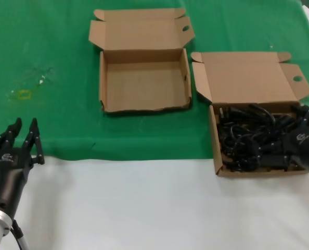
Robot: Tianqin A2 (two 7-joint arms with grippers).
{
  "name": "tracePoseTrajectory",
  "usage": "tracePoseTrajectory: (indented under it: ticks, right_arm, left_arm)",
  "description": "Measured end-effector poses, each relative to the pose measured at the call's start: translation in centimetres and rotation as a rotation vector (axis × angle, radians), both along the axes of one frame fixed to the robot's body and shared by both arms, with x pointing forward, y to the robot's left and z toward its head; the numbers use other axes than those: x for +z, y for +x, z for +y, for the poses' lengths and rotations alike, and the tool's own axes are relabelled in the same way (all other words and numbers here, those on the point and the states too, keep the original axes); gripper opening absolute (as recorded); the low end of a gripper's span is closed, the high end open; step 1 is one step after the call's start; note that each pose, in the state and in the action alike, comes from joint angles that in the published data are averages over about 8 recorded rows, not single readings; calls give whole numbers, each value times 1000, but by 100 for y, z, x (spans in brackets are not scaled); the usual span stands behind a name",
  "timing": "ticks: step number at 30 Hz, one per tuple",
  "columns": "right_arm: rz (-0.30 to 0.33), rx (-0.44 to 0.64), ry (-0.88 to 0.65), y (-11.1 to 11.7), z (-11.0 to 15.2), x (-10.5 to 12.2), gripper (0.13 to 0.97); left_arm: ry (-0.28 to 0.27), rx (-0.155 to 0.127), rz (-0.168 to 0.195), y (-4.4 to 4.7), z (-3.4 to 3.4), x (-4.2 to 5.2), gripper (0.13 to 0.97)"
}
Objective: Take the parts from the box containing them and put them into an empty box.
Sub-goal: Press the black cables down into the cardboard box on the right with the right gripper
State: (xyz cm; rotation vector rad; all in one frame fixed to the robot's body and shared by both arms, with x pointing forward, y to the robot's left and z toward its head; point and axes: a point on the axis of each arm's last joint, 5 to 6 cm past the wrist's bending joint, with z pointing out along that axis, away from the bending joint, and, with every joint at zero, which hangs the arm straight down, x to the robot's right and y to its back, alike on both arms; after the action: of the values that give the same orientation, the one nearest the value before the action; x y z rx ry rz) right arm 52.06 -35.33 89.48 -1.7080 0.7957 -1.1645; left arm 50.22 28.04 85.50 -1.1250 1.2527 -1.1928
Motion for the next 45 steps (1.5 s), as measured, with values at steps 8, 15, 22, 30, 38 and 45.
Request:
tracePoseTrajectory:
  ticks: [8, 15, 22, 30, 38, 45]
  right_arm:
    - [40, 120, -120, 166, -230, 297, 966]
    - [76, 261, -246, 296, -352, 565, 966]
    - [133, 381, -393, 426, -434, 735, 966]
    - [192, 438, -524, 662, -584, 838, 966]
    - [219, 453, -622, 895, -692, 946, 966]
    - [243, 495, -745, 1051, -708, 1044, 966]
  left_arm:
    - [0, 0, 0, 0, 0, 0, 231]
    - [-1, 0, 0, 0, 0, 0, 164]
    - [0, 0, 0, 0, 0, 0, 152]
    - [0, 0, 0, 0, 0, 0, 144]
    - [0, 0, 0, 0, 0, 0, 144]
    - [0, 0, 0, 0, 0, 0, 144]
